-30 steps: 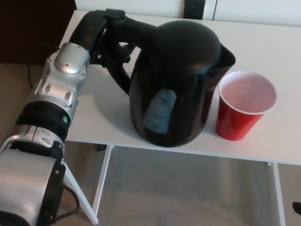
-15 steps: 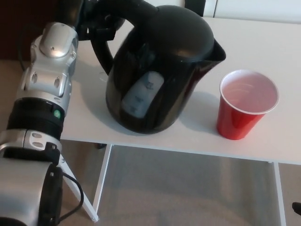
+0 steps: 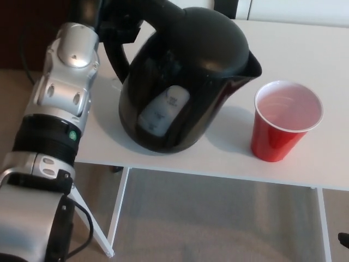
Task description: The robot walk towards a table in front and uses its left hand to pick up the pot from the base and pour water to the cup on the right hand side
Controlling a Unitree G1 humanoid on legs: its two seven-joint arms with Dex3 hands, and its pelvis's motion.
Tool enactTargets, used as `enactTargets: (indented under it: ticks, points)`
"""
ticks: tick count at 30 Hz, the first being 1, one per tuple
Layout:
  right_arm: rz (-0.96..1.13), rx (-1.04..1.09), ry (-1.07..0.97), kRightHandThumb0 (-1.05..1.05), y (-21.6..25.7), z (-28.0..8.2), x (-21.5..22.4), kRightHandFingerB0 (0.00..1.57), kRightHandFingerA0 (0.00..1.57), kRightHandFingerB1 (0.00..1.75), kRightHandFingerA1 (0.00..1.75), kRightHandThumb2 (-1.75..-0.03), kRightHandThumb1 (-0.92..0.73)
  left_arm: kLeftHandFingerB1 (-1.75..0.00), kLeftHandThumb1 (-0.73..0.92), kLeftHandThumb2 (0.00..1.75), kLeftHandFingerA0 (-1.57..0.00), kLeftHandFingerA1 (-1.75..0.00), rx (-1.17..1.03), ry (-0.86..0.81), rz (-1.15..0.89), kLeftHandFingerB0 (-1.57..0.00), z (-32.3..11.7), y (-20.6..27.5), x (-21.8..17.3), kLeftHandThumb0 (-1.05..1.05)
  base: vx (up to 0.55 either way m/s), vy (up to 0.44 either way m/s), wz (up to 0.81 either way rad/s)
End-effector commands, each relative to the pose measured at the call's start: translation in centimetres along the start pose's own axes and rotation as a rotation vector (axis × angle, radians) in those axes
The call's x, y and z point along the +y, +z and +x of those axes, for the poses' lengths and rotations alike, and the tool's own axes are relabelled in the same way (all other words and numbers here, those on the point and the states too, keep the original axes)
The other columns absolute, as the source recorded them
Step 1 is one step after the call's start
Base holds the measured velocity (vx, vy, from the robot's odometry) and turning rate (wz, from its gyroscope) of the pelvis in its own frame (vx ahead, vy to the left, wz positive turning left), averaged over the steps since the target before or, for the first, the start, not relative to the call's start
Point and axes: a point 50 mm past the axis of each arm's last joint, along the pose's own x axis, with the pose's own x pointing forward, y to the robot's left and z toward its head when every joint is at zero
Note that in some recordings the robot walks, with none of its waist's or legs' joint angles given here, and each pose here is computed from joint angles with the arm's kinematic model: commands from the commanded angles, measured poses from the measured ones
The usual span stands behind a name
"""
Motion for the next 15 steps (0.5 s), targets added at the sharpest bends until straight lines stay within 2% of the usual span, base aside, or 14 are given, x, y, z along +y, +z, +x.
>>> enactTargets:
  ticks: [1,2,5,6,7,8,9,10,11,12,15]
  points:
    - [-0.044,-0.001,-0.014,-0.17,0.2,0.1,-0.3,0.33,0.63,0.39,0.54,-0.55,-0.54,-0.62,0.76,0.62,-0.87,-1.48,-0.094,0.115,0.143,-0.95,0.5,3.0,0.3,-0.18,0.0,0.0,0.0]
    - [-0.044,-0.003,-0.012,-0.17,0.3,0.1,-0.3,0.32,0.61,0.39,0.54,-0.55,-0.54,-0.82,0.73,0.73,-0.85,-1.5,-0.104,0.116,0.148,-0.91,0.5,3.3,0.1,-0.14,0.0,0.0,0.0]
    - [-0.042,-0.005,-0.01,-0.17,0.3,0.1,-0.3,0.32,0.61,0.39,0.54,-0.55,-0.54,-0.82,0.73,0.73,-0.85,-1.5,-0.12,0.117,0.155,-0.91,0.5,3.7,-0.1,-0.14,0.0,0.0,0.0]
    - [-0.072,-0.007,-0.015,-0.18,0.5,0.2,-0.3,0.33,0.59,0.4,0.52,-0.55,-0.54,-0.91,0.73,0.61,-0.79,-1.51,-0.203,0.105,0.201,-0.84,0.3,5.0,-0.7,-0.16,0.0,0.0,0.0]
    - [-0.075,-0.008,-0.015,-0.18,0.5,0.2,-0.3,0.33,0.59,0.4,0.52,-0.55,-0.54,-0.91,0.73,0.61,-0.79,-1.51,-0.212,0.104,0.206,-0.84,0.3,5.1,-0.8,-0.16,0.0,0.0,0.0]
    - [-0.09,-0.009,-0.017,-0.18,0.6,0.2,-0.3,0.34,0.59,0.39,0.51,-0.55,-0.53,-1.27,0.74,0.72,-0.78,-1.65,-0.228,0.096,0.224,-0.73,0.2,5.7,-1.1,-0.11,0.0,0.0,0.0]
    - [-0.093,-0.009,-0.018,-0.17,0.6,0.2,-0.2,0.34,0.6,0.4,0.51,-0.55,-0.54,-1.41,0.7,0.79,-0.77,-1.69,-0.235,0.1,0.235,-0.73,0.2,5.9,-1.2,-0.07,0.0,0.0,0.0]
    - [-0.096,-0.009,-0.019,-0.17,0.6,0.3,-0.2,0.34,0.6,0.4,0.51,-0.55,-0.54,-1.41,0.7,0.79,-0.77,-1.69,-0.242,0.108,0.248,-0.73,0.2,6.0,-1.3,-0.07,0.0,0.0,0.0]
    - [-0.11,-0.012,-0.016,-0.15,0.7,0.3,-0.2,0.24,0.52,0.53,0.65,-0.84,-0.37,-1.43,0.74,0.72,-0.77,-1.7,-0.266,0.112,0.289,-0.73,0.2,6.5,-1.4,-0.1,0.0,0.0,0.0]
    - [-0.114,-0.012,-0.014,-0.14,0.7,0.3,-0.2,0.24,0.5,0.53,0.65,-0.84,-0.37,-1.49,0.75,0.68,-0.75,-1.72,-0.275,0.119,0.309,-0.7,0.1,6.8,-1.5,-0.12,0.0,0.0,0.0]
    - [-0.12,-0.015,-0.009,-0.15,0.8,0.4,-0.2,0.23,0.5,0.53,0.65,-0.84,-0.36,-1.44,0.75,0.64,-0.77,-1.69,-0.282,0.131,0.331,-0.7,0.1,7.2,-1.7,-0.15,0.0,0.0,0.0]
